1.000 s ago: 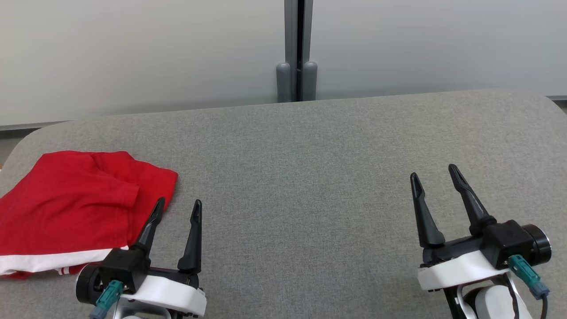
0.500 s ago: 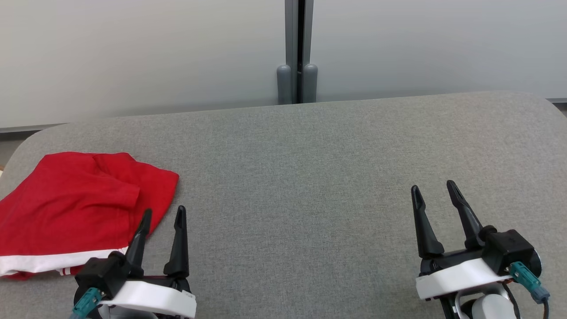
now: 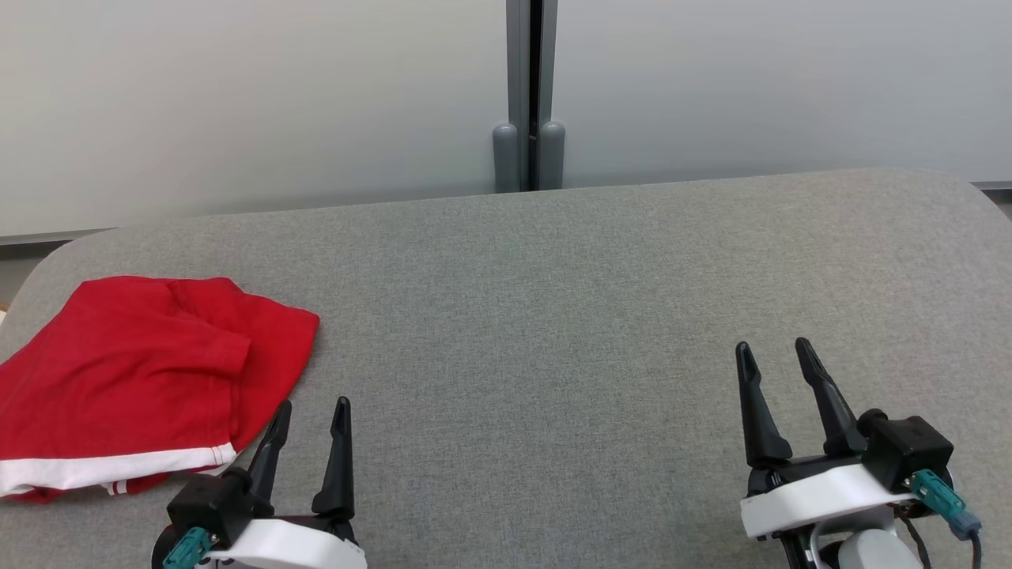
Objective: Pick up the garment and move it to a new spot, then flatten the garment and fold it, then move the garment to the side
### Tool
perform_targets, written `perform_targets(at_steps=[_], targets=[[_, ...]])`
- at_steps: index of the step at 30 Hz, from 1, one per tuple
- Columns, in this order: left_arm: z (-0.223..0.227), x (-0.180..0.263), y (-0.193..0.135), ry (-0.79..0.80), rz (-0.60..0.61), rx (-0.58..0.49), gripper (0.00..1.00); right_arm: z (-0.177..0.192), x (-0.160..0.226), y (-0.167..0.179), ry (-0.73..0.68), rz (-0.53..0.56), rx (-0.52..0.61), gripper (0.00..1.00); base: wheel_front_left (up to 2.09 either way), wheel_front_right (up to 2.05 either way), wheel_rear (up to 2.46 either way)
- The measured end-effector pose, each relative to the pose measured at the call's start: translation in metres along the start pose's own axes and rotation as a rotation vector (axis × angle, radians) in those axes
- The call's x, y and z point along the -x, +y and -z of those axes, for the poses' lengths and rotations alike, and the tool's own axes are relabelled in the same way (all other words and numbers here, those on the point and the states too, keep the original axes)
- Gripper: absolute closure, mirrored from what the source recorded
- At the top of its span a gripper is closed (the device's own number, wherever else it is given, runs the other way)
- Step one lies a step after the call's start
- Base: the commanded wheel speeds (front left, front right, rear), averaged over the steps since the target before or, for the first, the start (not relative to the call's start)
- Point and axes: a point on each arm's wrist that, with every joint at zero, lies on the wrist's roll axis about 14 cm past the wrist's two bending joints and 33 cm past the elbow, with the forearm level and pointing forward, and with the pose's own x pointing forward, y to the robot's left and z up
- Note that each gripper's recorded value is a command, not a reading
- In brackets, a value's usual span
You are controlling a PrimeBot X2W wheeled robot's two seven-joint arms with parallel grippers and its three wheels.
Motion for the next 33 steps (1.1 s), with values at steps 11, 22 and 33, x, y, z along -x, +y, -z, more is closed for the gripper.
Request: perform_targets(at_steps=[11, 22, 33], targets=[[-0.002, 0.004, 0.010, -0.007, -0.031, -0.005, 0.00, 0.003, -0.004, 0.008, 0.006, -0.023, -0.010, 0.00, 0.00, 0.00, 0.00], [-0.016, 0.021, 0.045, -0.050, -0.150, -0.013, 0.00, 0.017, -0.017, 0.048, 0.045, -0.143, -0.031, 0.00, 0.00, 0.00, 0.00], [-0.038, 0.069, 0.098, -0.124, -0.343, -0.014, 0.00, 0.034, -0.028, 0.111, 0.096, -0.326, -0.064, 0.00, 0.00, 0.00, 0.00]])
